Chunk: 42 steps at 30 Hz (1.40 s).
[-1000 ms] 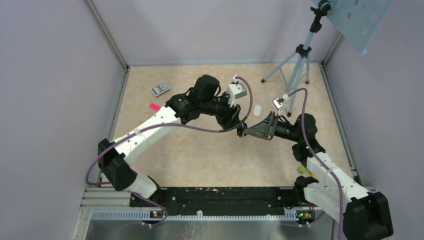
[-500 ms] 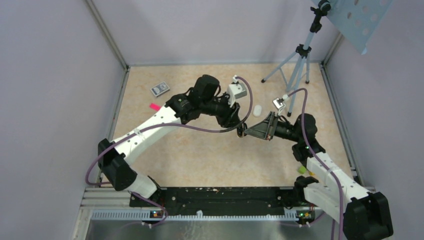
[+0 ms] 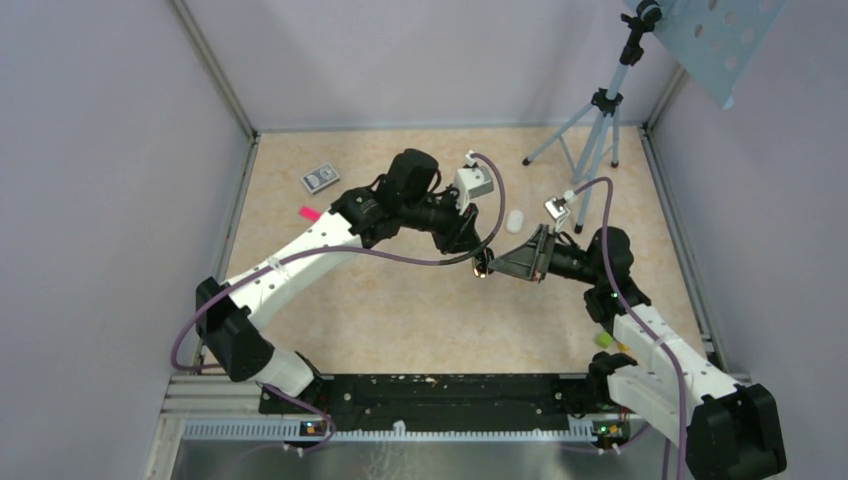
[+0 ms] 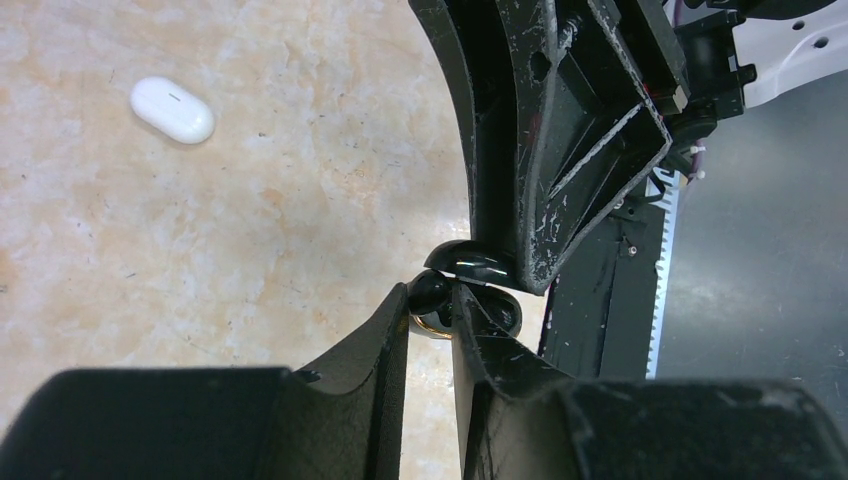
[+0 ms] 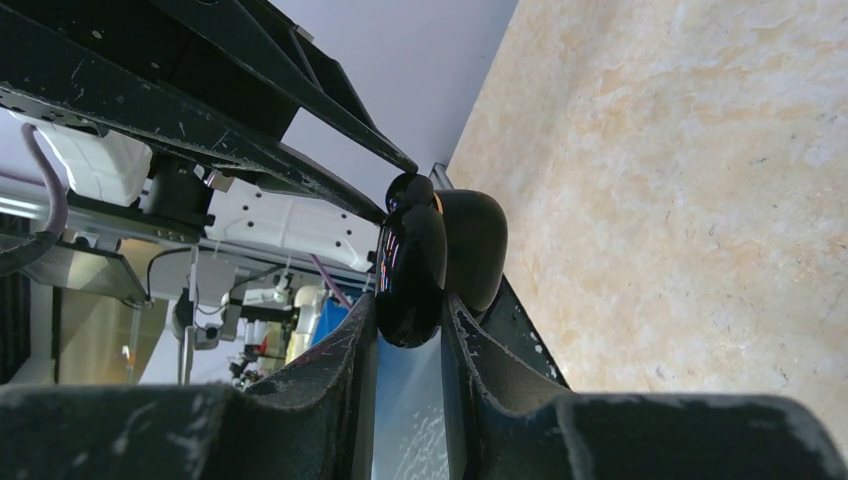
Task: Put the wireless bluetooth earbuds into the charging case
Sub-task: Adjust the charging case with the earbuds in the left side groove of the charging case.
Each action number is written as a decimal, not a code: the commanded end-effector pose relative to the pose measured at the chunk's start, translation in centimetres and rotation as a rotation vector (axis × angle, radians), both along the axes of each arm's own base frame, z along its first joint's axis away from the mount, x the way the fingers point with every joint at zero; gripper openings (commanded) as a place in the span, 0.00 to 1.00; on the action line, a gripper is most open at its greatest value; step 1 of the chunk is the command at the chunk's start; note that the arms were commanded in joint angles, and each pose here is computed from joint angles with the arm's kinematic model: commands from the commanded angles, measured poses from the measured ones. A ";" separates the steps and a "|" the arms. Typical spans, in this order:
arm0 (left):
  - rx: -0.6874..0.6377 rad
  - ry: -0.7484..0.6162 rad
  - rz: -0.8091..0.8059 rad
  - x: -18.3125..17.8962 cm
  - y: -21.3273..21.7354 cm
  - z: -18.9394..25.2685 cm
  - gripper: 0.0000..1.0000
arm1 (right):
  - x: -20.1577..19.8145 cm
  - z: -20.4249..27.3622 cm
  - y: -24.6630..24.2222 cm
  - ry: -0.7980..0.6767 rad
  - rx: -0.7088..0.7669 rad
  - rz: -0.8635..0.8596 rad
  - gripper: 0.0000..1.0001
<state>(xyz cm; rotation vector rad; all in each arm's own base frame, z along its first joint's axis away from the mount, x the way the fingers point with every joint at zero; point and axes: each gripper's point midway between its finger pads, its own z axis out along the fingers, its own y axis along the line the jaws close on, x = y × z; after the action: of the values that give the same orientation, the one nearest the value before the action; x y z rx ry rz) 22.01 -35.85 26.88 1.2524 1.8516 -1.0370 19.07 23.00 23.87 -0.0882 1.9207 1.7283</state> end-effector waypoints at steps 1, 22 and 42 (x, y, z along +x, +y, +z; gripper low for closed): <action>-0.044 -0.022 -0.025 -0.8 0.1 2.0 0.26 | 0.6 3.1 -0.1 -0.115 0.026 -0.021 0.00; -0.047 0.025 -0.041 -2.4 0.9 1.7 0.27 | 1.1 3.0 -0.2 -0.110 0.016 -0.048 0.00; -0.042 -0.175 0.003 0.4 0.3 3.3 0.72 | 0.8 3.2 -0.3 -0.114 0.021 -0.044 0.00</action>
<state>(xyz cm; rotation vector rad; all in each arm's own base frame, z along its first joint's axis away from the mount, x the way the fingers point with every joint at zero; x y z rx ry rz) 21.20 -34.67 28.20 1.2513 1.8128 -1.0022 19.74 22.85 24.16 -0.0593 1.9091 1.6935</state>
